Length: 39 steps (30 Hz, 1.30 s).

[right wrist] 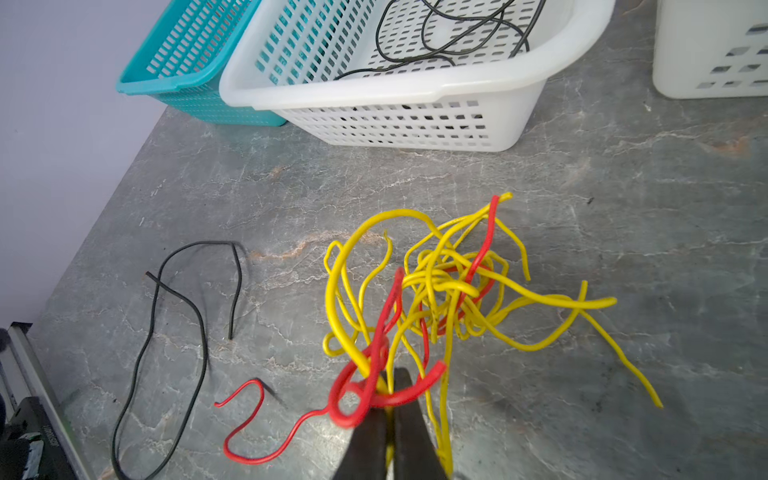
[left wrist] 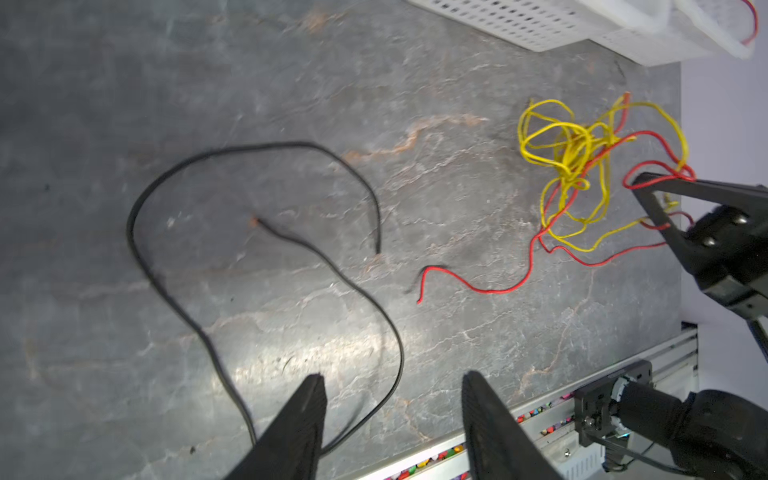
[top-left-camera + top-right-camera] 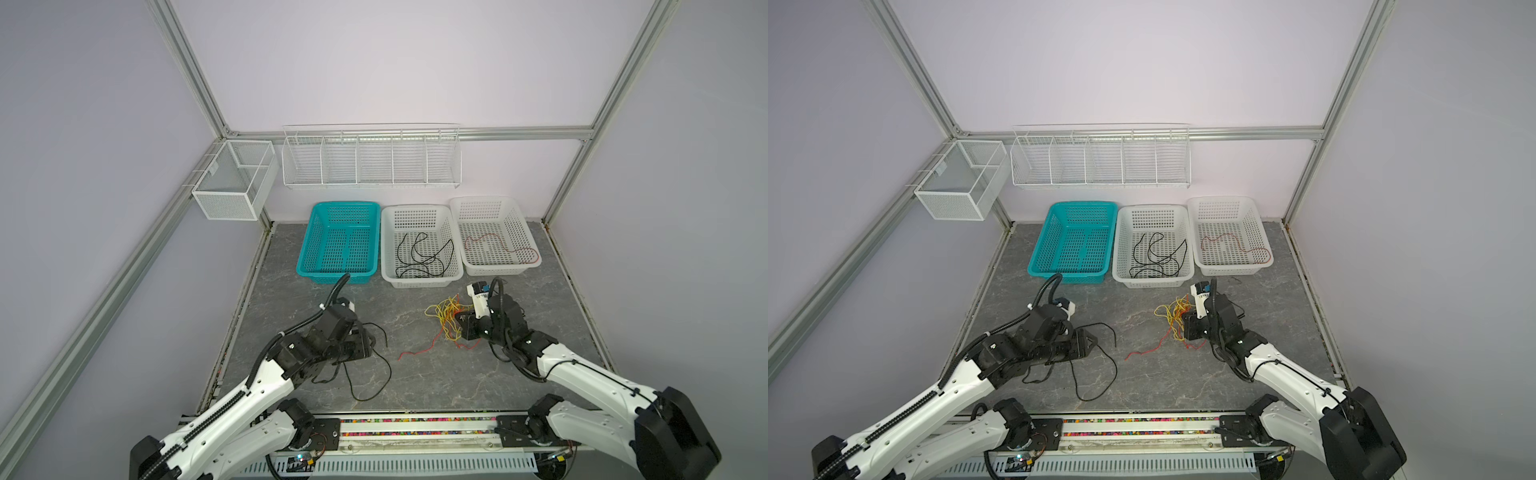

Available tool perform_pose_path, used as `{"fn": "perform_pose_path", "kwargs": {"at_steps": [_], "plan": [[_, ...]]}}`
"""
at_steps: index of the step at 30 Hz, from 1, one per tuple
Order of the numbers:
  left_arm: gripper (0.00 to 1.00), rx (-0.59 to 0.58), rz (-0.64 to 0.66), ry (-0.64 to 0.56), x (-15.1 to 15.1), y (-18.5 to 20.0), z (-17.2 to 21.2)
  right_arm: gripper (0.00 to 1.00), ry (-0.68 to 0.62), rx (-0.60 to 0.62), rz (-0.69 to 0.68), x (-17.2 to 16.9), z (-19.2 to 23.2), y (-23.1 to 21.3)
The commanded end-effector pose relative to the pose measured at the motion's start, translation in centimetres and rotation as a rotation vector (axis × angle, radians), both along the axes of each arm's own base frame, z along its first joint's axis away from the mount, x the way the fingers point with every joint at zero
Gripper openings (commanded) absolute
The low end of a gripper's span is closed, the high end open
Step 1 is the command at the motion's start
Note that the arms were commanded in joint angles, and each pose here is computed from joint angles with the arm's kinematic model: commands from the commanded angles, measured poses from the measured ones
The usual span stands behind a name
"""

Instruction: Untangle the cables

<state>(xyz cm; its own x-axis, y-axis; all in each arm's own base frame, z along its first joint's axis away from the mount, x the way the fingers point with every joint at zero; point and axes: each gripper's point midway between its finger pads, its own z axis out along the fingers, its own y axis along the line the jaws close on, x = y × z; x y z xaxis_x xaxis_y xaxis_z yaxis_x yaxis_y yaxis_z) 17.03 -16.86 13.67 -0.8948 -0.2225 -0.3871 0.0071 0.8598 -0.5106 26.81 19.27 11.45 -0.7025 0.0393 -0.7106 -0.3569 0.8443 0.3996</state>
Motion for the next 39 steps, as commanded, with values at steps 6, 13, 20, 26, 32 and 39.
{"fn": "perform_pose_path", "kwargs": {"at_steps": [6,13,20,26,32,39], "plan": [[0.57,-0.137,0.348,0.09,-1.5,3.7,-2.8,0.06,0.011,-0.004,-0.023,-0.2,-0.3,-0.5],[0.59,0.034,0.428,0.128,-2.0,6.0,-5.5,0.06,0.018,-0.004,-0.025,-0.2,-0.4,-0.5],[0.59,0.215,0.434,0.176,-1.7,6.3,-7.5,0.06,0.016,-0.007,-0.026,-0.3,-0.3,-0.5],[0.58,0.241,0.414,0.183,-1.7,5.6,-8.7,0.06,0.01,-0.005,-0.027,-0.3,-0.1,-0.6],[0.52,0.26,0.415,0.177,-1.6,5.7,-9.9,0.06,0.01,0.002,-0.027,-0.4,0.1,-0.6],[0.43,0.303,0.41,0.193,-1.5,5.8,-10.8,0.06,0.005,0.0,-0.032,-0.4,0.2,-0.7]]}}
